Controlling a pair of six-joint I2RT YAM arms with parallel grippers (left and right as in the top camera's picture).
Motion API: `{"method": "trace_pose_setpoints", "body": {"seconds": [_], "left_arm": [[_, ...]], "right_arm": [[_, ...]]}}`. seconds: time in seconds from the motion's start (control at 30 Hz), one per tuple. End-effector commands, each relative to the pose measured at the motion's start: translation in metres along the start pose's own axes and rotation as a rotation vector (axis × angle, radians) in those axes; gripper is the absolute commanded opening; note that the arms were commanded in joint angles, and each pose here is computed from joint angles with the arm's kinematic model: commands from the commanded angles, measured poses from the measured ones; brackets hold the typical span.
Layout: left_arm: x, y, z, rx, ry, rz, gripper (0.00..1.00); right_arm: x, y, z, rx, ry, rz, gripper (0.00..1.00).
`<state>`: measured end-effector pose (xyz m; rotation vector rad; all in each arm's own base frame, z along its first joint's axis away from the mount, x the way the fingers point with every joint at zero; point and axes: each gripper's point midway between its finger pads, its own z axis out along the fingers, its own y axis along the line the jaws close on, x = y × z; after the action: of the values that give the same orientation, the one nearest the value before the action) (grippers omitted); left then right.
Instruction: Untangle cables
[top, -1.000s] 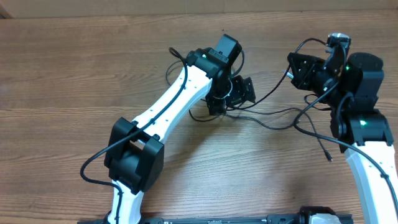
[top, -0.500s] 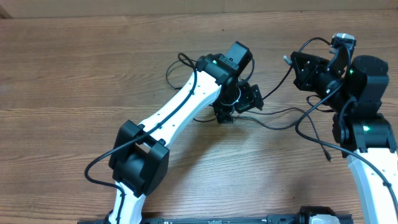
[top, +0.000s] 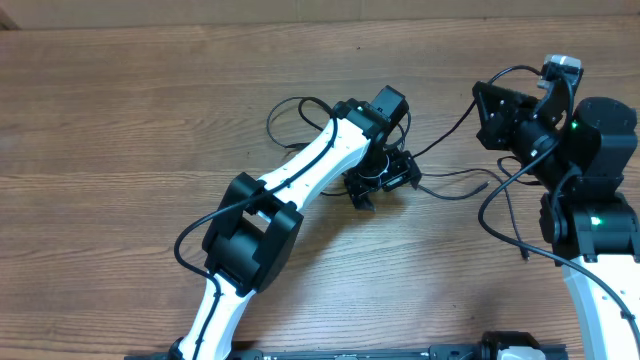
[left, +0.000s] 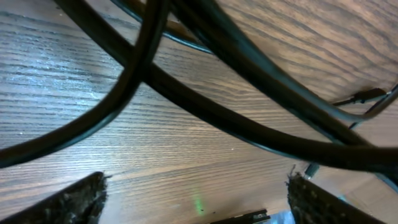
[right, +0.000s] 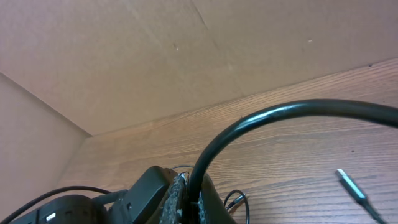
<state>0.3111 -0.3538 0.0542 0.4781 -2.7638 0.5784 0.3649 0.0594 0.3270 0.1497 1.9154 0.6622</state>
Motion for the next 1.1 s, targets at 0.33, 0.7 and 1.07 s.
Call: {"method": "trace_pose_setpoints", "body": {"seconds": [0.33,0.7,1.07], "left_arm": [[-0.086,0.050,-0.042,0.001,-0.128,-0.206,0.93],[-0.115,0.092,-0.056,-0.147,-0.273,-0.267,0.89],[-0.121,0.134,-0.071,-0.327,-0.356,-0.310,0.85]], "right_arm": [[-0.059,-0.003,-0.055,0.176,-0.263,-0.127,0.04],[-0.102,-0.036,-0.116,0.372,-0.470,-0.115,0.04],[-0.120,-0.077,-0.151,0.528,-0.559,-0.089,0.04]]}}
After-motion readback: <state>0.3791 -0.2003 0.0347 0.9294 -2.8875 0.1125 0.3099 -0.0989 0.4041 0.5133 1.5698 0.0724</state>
